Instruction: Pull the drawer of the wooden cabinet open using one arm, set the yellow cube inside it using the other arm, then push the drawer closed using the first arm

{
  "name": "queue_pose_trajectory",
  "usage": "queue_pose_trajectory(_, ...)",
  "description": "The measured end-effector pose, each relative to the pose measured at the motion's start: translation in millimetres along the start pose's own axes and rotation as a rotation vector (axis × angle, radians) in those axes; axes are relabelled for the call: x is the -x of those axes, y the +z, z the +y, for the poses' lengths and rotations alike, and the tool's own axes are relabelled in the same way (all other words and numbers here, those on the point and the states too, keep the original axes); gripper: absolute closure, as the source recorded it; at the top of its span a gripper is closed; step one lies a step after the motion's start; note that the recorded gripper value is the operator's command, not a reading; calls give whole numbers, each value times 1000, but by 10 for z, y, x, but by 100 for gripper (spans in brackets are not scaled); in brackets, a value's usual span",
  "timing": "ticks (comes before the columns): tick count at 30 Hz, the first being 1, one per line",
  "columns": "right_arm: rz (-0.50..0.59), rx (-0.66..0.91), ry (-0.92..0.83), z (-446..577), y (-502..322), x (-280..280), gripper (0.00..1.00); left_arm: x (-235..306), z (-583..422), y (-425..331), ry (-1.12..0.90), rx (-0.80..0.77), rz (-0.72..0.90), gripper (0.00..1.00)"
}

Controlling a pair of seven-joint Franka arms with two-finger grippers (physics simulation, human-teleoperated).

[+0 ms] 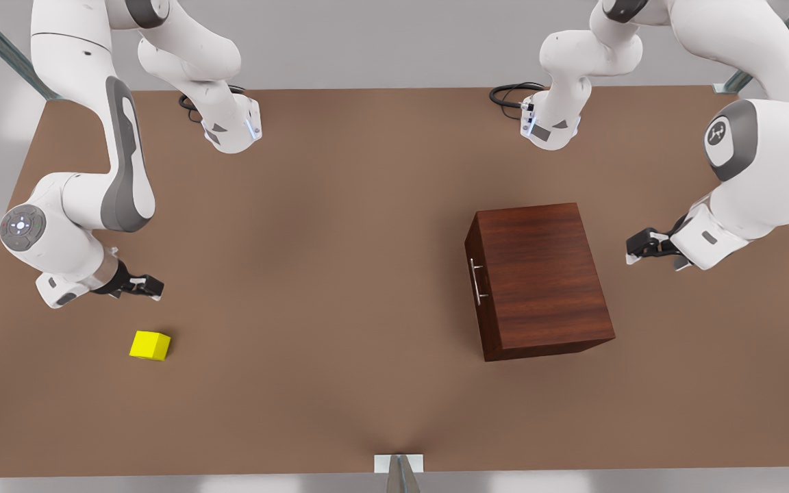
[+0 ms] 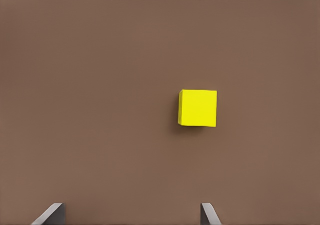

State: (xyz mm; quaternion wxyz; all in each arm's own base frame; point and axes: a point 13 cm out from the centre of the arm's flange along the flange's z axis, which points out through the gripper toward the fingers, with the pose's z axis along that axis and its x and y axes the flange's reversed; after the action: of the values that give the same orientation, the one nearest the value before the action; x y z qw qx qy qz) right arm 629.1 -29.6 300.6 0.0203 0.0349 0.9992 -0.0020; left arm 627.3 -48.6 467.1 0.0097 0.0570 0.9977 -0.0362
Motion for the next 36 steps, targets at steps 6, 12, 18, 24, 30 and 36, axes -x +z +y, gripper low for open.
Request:
queue_pose_trajectory(6,1,-6,-27,-169,-12,15,0,39,-1206,371,135,36,46,0)
queue_pose_trajectory(12,-14,-67,-228,-323,-112,202,0,-135,-3731,1505,301,66,66,0)
queue_pose_trajectory(18,-6,-91,-478,-333,445,826,0,-84,-3789,2261,208,258,28,0)
queue_pose_trajectory(24,31,-58,-719,-332,1038,855,0,-168,-3398,2528,160,472,24,0)
queue_pose_trajectory(30,-8,-25,-944,-371,1393,981,0,-145,-3011,2749,59,570,37,0)
queue_pose_trajectory(36,-27,-25,-1183,-454,1596,991,0,-85,-2871,3046,-30,593,26,0)
